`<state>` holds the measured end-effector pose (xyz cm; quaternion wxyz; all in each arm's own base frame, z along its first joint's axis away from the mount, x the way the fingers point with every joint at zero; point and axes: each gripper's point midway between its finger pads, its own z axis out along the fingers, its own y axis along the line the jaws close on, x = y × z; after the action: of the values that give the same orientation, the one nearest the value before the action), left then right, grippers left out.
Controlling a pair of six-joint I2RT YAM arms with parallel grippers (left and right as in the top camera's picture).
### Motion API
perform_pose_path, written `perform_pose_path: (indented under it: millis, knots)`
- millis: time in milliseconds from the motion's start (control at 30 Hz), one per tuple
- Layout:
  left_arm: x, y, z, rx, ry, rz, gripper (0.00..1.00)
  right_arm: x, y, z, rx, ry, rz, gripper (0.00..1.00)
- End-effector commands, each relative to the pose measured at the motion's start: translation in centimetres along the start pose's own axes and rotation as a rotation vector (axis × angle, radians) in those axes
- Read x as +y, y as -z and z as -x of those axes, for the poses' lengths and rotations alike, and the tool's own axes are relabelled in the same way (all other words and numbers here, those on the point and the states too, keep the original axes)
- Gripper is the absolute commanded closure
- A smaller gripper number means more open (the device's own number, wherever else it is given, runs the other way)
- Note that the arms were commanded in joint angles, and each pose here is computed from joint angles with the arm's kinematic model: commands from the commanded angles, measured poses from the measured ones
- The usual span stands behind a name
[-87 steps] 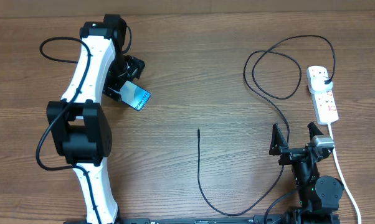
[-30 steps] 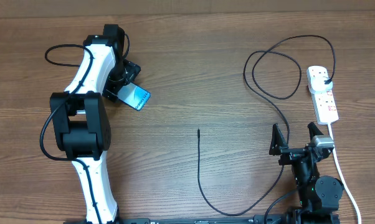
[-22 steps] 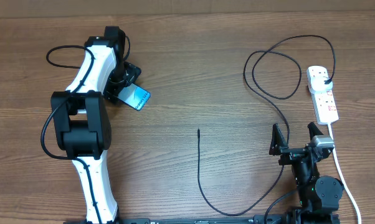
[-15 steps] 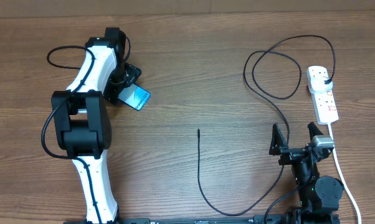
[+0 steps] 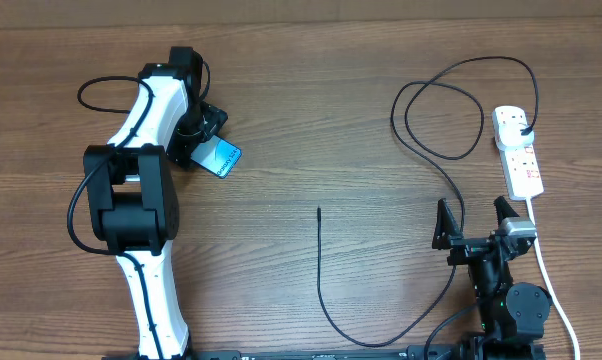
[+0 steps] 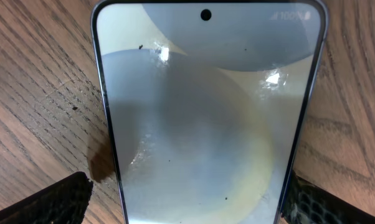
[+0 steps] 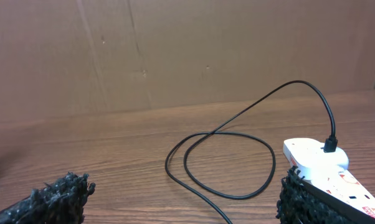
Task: Plug charger to phone and switch on socket
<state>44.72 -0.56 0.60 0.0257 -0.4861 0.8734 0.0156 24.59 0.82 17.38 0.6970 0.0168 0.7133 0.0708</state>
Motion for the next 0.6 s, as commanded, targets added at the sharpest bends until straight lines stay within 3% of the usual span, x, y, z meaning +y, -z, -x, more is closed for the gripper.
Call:
perform_pose_path:
  millis: [0, 567]
  knots:
    - [0.38, -1.18, -0.58, 0.011, 0.005, 0.031, 0.00, 0.21, -0.01, -0.19, -0.004, 0.005, 0.010, 0.00]
    - [-0.40, -1.39, -0.41, -0.006, -0.001, 0.008, 0.00, 0.21, -0.01, -0.19, -0.004, 0.005, 0.010, 0.00]
